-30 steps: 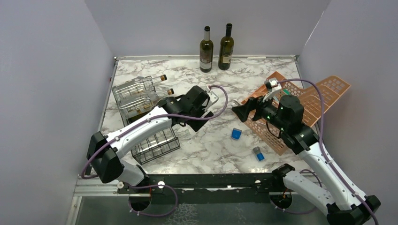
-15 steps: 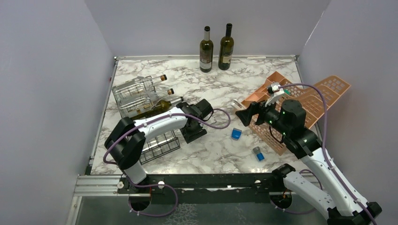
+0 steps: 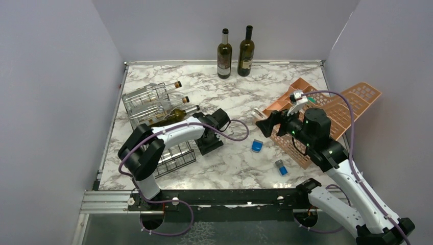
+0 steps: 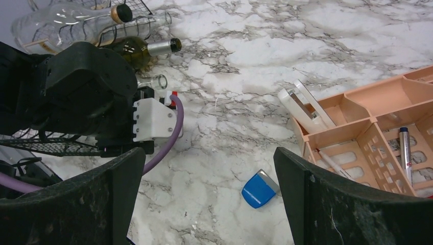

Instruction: Take the wine bottle off the wine rack

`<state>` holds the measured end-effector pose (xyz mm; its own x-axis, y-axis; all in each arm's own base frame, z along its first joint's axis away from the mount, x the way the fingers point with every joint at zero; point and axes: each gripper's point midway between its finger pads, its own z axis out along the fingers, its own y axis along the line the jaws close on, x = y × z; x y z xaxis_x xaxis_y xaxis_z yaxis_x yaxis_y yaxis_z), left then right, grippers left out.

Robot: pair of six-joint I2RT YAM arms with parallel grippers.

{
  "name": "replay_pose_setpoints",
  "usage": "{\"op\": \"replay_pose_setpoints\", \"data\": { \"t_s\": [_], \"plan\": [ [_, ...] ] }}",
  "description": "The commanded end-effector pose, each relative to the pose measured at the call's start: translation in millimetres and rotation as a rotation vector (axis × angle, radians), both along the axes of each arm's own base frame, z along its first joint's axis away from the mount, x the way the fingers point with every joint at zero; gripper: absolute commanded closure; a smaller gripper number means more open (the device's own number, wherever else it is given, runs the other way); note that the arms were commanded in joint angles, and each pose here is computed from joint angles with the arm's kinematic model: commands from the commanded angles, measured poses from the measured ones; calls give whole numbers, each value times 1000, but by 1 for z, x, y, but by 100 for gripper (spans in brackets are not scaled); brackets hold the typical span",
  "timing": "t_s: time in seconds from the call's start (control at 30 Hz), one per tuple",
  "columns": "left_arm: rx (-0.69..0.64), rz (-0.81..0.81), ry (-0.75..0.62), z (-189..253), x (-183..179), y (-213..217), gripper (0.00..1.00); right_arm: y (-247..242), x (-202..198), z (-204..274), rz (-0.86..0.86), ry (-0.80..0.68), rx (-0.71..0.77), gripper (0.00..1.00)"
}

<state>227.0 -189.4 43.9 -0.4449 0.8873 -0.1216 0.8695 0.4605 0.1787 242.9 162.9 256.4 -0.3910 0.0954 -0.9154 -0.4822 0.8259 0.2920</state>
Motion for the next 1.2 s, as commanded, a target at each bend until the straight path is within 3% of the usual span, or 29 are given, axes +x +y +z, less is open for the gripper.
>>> {"op": "replay_pose_setpoints", "data": {
  "t_s": [0.0, 0.37, 0.77, 1.17],
  "plan": [
    [10, 0, 2, -17, 4, 1, 39, -2, 3, -5, -13, 0, -16, 0],
    [23, 13, -35, -17, 10, 4, 45, -2, 4, -8, -16, 10, -18, 0],
    [-2, 25, -63, 2, 15, -4, 67, 2, 8, -8, -13, 15, -14, 0],
    [-165, 26, -176, 58, 33, -38, 84, 2, 11, -1, -25, 6, 1, 0]
  ]
}}
